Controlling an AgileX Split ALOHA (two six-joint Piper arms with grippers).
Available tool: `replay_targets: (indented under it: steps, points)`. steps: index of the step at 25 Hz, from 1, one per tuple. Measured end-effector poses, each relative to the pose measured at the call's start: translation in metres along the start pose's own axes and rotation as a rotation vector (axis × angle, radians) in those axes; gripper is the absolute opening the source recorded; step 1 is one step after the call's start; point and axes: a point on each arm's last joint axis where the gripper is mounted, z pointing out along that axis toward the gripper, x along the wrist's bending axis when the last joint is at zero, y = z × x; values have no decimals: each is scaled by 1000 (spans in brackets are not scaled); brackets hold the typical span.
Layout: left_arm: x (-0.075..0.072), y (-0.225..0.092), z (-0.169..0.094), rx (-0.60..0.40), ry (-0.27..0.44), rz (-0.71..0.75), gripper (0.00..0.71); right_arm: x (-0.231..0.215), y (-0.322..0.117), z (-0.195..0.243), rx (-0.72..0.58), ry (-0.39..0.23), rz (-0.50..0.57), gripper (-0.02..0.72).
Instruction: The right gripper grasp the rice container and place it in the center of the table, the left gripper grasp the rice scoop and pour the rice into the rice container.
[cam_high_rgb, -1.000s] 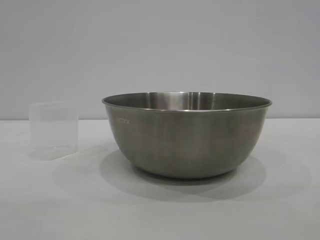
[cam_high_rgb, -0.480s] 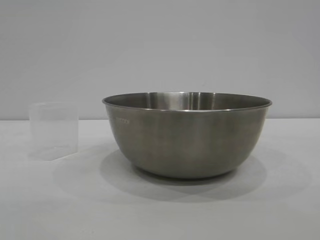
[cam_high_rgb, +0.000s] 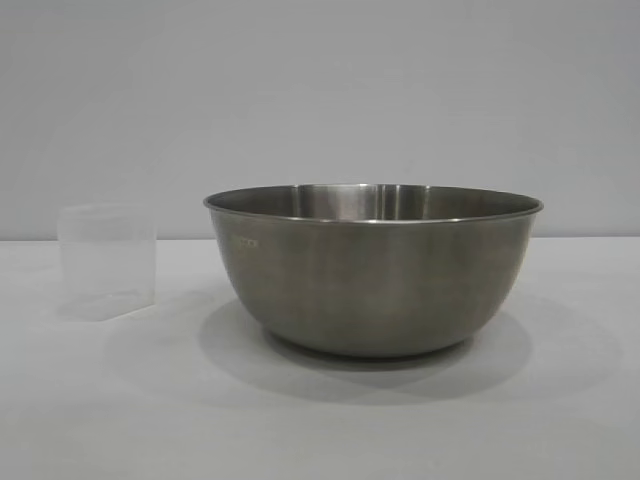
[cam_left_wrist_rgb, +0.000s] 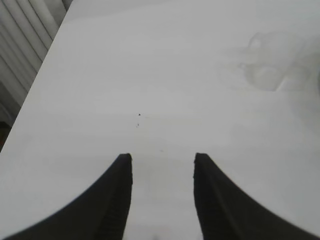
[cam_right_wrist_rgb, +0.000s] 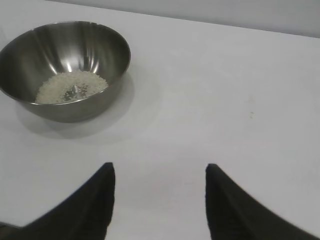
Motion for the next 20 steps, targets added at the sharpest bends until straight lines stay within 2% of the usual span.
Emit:
replay_targets:
  steps: [6,20]
  points:
    - [0,0,0,-2,-49,28,267,0,0,0,0,0,0,376]
    - [0,0,0,-2,-51,29,267,0,0,0,0,0,0,376]
